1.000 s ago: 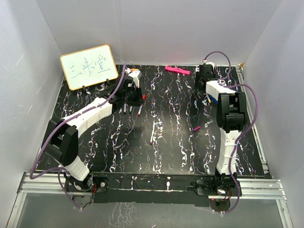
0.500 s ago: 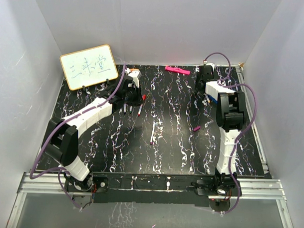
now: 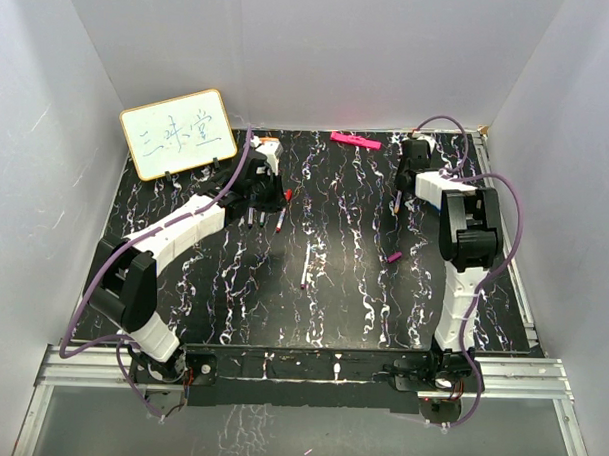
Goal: Insert the pens into the pen caps
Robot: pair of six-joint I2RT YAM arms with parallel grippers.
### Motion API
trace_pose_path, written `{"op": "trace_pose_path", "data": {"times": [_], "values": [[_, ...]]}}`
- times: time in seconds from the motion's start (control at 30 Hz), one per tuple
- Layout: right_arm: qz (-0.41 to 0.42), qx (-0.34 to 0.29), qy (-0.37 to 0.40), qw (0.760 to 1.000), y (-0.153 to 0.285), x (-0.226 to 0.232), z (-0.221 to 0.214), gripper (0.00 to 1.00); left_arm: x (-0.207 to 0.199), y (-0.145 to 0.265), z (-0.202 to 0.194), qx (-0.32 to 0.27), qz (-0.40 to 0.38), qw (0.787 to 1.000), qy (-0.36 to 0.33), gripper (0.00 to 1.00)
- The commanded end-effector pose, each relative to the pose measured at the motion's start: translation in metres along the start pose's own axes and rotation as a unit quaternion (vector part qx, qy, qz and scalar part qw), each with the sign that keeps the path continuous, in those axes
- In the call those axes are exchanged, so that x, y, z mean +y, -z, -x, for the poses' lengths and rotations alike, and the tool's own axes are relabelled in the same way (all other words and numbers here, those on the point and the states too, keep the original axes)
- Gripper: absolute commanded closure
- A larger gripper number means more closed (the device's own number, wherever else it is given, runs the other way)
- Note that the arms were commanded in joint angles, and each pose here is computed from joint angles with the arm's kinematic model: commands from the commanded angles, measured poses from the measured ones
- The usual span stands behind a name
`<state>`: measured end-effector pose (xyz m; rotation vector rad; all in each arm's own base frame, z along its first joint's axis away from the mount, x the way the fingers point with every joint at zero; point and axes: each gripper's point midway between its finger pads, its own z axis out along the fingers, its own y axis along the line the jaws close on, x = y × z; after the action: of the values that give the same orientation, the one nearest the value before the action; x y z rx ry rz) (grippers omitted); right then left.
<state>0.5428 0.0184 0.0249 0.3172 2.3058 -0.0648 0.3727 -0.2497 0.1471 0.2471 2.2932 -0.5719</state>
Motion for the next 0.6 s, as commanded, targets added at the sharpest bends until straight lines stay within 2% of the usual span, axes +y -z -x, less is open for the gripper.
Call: {"op": "trace_pose_path", "data": {"times": [0.0, 0.13, 0.37, 0.57], "values": [[0.030, 0.083, 0.018, 0.996, 0.021, 0.033, -0.060, 1.00, -0.004, 0.019, 0.017, -0.030, 0.004, 1.000, -0.004, 0.95], [0.044, 0.077, 0.048, 0.995, 0.036, 0.073, -0.073, 1.00, 0.002, 0.022, 0.013, -0.030, 0.018, 0.999, -0.009, 0.95], [0.101, 0.069, 0.056, 0.991, 0.051, 0.148, -0.083, 1.00, 0.017, 0.025, -0.006, -0.008, 0.047, 0.999, -0.013, 0.96], [0.114, 0.061, 0.045, 0.991, 0.055, 0.183, -0.088, 1.00, 0.024, 0.029, -0.025, 0.004, 0.050, 0.999, -0.012, 0.93]]}}
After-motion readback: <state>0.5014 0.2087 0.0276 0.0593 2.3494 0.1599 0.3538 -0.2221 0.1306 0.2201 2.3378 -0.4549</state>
